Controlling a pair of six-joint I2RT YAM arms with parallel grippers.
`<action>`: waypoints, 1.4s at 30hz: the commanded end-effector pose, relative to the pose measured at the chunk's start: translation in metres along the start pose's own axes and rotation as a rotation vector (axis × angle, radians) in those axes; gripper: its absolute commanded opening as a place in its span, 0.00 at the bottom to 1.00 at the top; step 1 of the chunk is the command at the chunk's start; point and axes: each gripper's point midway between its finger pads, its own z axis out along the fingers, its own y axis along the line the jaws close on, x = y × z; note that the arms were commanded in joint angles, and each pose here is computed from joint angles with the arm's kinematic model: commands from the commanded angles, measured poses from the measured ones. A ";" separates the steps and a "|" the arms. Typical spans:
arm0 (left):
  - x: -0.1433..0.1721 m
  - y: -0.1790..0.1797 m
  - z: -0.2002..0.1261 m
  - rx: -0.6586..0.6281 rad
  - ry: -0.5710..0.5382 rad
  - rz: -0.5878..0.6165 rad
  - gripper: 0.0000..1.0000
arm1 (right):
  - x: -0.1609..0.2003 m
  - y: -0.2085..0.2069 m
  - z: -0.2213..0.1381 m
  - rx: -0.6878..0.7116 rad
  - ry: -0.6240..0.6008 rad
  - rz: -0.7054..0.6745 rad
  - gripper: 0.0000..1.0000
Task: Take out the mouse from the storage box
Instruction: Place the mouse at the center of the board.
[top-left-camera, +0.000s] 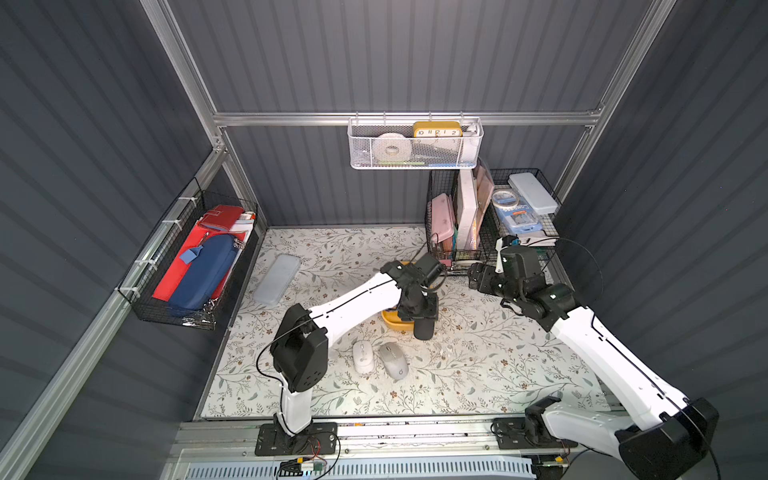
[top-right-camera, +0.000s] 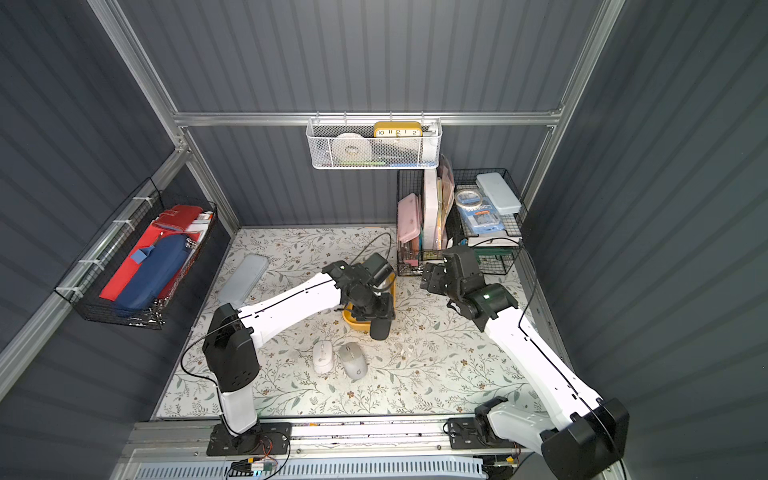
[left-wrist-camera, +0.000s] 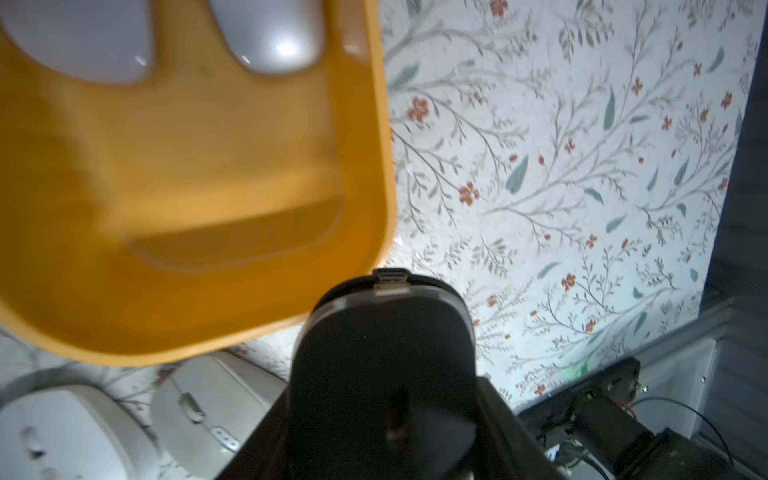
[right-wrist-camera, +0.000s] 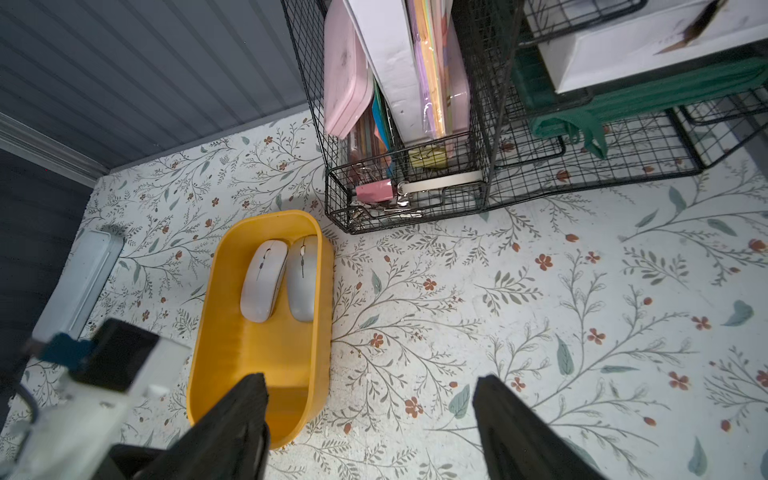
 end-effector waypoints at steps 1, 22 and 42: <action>0.029 -0.020 0.007 0.051 0.045 -0.080 0.00 | 0.007 -0.004 -0.002 -0.001 0.009 -0.014 0.83; 0.077 0.024 0.097 -0.175 0.132 -0.203 0.00 | 0.014 -0.011 -0.011 -0.011 0.018 -0.038 0.84; 0.108 0.050 0.100 -0.270 0.219 -0.160 0.66 | 0.014 -0.009 -0.013 -0.027 0.016 -0.040 0.86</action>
